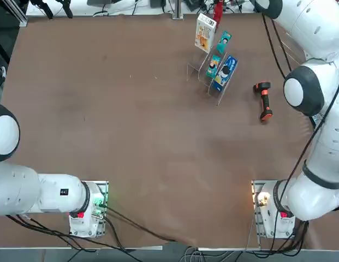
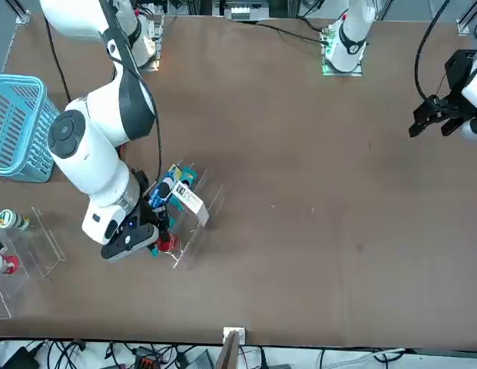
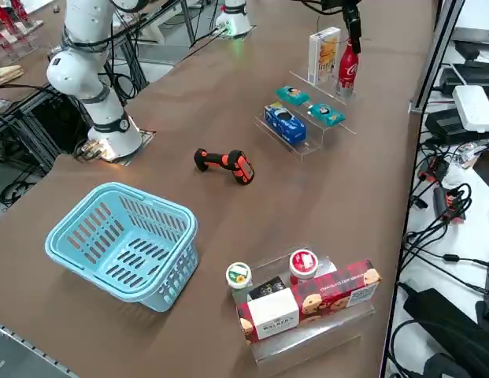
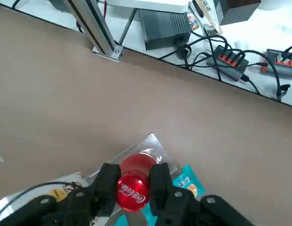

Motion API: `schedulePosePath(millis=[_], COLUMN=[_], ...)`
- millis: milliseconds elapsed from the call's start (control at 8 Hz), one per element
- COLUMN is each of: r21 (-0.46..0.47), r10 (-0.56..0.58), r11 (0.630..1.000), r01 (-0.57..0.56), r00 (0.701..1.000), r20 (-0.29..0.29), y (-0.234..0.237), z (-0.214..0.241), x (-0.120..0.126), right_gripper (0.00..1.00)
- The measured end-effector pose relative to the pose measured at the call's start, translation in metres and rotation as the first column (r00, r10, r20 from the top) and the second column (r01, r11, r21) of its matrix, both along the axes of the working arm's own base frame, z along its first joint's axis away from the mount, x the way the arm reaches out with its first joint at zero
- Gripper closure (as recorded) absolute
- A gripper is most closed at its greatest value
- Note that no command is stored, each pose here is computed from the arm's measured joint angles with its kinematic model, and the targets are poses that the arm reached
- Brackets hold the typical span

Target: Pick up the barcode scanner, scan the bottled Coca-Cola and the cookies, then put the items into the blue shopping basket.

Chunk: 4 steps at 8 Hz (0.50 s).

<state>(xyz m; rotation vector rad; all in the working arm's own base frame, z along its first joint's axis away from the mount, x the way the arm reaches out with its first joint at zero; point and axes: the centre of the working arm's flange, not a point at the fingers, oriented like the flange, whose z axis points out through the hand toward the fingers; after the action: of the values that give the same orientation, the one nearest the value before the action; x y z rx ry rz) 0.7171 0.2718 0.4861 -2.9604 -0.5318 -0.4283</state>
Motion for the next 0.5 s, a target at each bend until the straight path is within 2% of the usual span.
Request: schedulePosePath(millis=[375, 500], r21=[-0.004, -0.018], r10=[0.007, 0.025], r11=[1.0, 1.0], r01=[-0.007, -0.025], r00=[1.0, 0.999], r20=[-0.004, -0.022], y=[-0.0012, -0.0075], z=[0.0004, 0.0033], x=[-0.0001, -0.0004], right_gripper=[0.63, 0.63])
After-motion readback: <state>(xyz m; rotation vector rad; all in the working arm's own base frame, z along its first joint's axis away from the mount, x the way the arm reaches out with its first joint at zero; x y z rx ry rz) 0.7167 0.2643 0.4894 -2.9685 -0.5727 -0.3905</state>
